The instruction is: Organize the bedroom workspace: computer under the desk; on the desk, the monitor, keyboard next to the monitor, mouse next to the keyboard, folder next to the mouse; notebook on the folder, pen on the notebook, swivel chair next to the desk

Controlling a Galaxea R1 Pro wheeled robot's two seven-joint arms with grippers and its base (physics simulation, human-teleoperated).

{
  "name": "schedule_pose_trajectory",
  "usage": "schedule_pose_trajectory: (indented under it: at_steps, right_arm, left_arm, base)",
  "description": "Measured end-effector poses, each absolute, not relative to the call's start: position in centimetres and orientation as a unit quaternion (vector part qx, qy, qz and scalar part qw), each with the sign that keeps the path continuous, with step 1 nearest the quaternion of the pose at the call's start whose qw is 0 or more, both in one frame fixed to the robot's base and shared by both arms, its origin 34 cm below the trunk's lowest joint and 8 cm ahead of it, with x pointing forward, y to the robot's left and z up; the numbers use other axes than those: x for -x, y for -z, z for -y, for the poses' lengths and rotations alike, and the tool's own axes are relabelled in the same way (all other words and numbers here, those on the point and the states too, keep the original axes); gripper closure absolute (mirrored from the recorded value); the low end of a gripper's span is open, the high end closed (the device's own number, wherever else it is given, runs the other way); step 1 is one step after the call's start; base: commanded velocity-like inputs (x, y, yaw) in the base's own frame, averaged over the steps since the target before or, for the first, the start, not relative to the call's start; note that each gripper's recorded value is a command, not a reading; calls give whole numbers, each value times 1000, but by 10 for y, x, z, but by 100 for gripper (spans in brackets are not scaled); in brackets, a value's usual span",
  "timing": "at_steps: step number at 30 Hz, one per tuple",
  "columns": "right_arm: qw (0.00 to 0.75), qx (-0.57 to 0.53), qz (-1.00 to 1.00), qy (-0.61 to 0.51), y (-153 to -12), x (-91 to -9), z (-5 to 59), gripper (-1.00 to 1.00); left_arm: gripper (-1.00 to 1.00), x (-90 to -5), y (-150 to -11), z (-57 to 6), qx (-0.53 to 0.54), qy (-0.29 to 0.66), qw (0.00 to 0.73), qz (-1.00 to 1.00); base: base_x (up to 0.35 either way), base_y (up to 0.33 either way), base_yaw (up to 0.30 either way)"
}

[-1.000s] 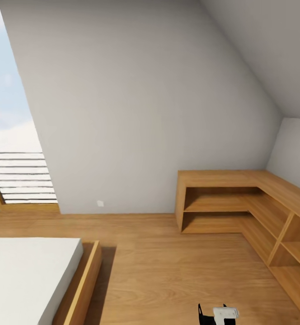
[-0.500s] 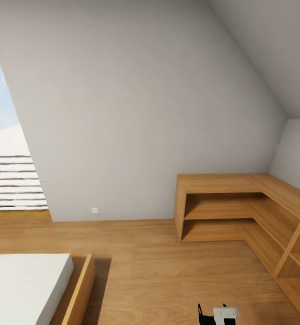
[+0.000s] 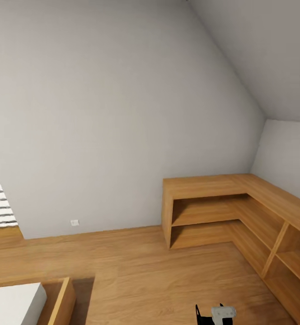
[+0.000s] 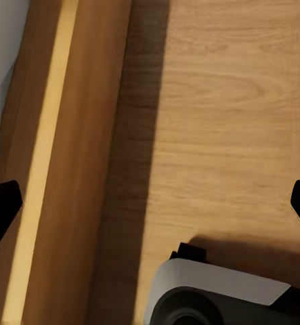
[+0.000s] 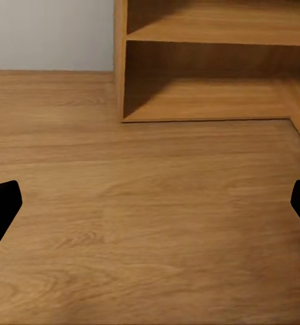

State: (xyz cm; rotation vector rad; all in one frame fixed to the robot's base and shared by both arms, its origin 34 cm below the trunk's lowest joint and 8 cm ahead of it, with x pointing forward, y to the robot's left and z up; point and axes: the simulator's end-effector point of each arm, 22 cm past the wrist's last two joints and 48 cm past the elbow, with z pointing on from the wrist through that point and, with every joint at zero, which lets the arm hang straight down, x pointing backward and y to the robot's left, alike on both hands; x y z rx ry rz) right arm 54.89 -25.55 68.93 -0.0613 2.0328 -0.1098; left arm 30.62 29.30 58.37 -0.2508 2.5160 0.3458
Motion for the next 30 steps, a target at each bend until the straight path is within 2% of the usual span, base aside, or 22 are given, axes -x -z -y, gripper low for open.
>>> schedule_pose_trajectory:
  at_steps: [11,19,30]
  right_arm:
    - [528,26,-848,46,-692,-550,256,-100]
    - [530,27,-847,46,-694,-551,256,-100]
    - [533,27,-845,46,-698,-553,256,-100]
  left_arm:
    - [-100,-309,-585,-293,95,-129,295,-942]
    - [-100,-311,-586,-293,95,-129,297,-941]
    - [-100,-313,-588,-293,96,-129,301,-940]
  base:
    - [43,0,-230]
    - [284,14,-230]
    - [299,149,-230]
